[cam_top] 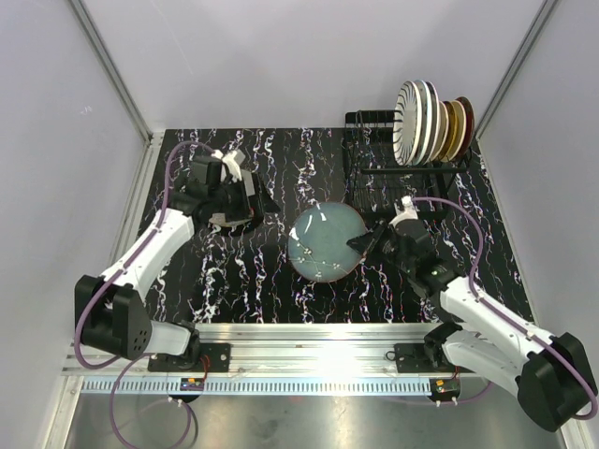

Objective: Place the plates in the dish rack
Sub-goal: Pass the plate from the left arm to the right

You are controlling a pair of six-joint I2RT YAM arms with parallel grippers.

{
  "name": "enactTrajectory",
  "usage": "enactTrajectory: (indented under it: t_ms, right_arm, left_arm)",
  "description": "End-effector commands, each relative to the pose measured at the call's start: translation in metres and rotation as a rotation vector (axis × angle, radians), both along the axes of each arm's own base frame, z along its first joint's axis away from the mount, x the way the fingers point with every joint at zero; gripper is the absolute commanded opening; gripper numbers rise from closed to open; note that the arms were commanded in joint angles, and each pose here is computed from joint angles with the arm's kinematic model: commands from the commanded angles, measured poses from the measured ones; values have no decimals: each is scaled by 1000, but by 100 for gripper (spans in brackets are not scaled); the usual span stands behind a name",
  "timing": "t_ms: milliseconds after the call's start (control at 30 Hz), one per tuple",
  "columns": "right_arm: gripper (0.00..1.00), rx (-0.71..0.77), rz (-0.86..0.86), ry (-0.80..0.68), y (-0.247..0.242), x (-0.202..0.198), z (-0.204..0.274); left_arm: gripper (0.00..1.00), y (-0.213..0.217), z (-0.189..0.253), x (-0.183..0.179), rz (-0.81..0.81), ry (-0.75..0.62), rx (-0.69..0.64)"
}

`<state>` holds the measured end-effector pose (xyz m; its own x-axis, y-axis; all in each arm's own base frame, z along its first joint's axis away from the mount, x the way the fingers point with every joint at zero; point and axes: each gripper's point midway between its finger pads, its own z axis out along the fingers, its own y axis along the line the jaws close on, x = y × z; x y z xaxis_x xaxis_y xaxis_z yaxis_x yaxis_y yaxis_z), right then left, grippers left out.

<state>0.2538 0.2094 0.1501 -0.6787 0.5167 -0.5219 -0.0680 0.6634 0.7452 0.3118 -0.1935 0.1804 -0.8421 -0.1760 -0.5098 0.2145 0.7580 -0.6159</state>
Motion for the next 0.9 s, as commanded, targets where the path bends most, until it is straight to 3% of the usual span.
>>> enactTrajectory:
  t_ms: [0, 200, 533, 867]
  right_arm:
    - [0, 56, 19, -311, 7, 18, 111]
    - [0, -56, 41, -391, 0, 21, 152]
    - [0, -195, -43, -617, -21, 41, 277]
    - [0, -360, -173, -738, -35, 83, 353]
  left_arm:
    - [99, 27, 38, 33, 139, -161, 123]
    - [99, 49, 67, 51, 213, -275, 232]
    - [99, 68, 51, 46, 261, -303, 310]
    - [99, 65, 60, 38, 245, -333, 278]
